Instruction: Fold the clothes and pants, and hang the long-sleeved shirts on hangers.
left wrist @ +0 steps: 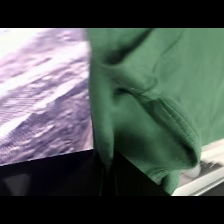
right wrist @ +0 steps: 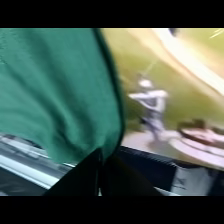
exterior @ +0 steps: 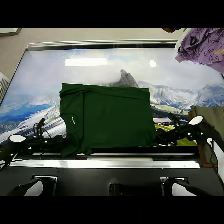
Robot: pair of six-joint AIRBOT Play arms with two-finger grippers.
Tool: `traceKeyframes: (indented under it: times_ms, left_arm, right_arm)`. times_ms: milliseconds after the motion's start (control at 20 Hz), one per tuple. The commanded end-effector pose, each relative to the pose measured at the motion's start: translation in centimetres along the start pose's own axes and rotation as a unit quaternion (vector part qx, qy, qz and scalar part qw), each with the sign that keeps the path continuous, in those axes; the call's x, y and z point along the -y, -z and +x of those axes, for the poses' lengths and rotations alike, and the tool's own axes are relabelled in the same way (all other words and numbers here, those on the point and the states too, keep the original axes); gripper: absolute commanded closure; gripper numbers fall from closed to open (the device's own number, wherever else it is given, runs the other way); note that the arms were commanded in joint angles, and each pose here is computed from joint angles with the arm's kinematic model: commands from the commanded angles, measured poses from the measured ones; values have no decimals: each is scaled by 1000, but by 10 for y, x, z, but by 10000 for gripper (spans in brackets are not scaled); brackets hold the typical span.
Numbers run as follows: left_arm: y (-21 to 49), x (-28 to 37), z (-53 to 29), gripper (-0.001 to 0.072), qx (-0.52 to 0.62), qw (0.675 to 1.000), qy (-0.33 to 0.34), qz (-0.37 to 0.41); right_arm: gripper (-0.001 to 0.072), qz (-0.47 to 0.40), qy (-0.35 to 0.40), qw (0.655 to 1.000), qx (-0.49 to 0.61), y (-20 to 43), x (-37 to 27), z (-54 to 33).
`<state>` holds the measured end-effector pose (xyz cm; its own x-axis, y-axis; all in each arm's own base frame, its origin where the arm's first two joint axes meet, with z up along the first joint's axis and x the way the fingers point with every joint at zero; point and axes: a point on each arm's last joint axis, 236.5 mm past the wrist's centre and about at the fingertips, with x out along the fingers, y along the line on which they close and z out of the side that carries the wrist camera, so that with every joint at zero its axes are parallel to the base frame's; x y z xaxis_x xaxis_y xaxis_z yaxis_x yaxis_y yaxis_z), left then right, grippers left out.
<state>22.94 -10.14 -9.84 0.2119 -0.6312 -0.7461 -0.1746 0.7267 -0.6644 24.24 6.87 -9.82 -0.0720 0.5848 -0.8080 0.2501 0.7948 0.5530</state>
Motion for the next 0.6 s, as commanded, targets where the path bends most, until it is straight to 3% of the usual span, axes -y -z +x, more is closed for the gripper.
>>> traceKeyframes:
  times_ms: [0, 100, 300, 450, 550]
  left_arm:
    - [-8, 22, 6, 687, 9, 1000, 15, 19]
    - [-40, 49, -10, 689, 53, 997, 41, 35]
    - [-140, 136, -96, 691, 186, 973, 62, 122]
    - [-198, 226, -214, 691, 315, 922, 41, 219]
    - [-210, 279, -304, 691, 407, 875, 10, 262]
  right_arm:
    - [685, -4, -76, 997, 26, -8, -41, -9]
    - [686, -27, -124, 989, 76, -27, -75, -30]
    - [687, -174, -84, 951, 240, -89, -162, -125]
    - [687, -262, -28, 869, 420, -117, -248, -264]
    - [687, -289, -20, 799, 527, -94, -297, -365]
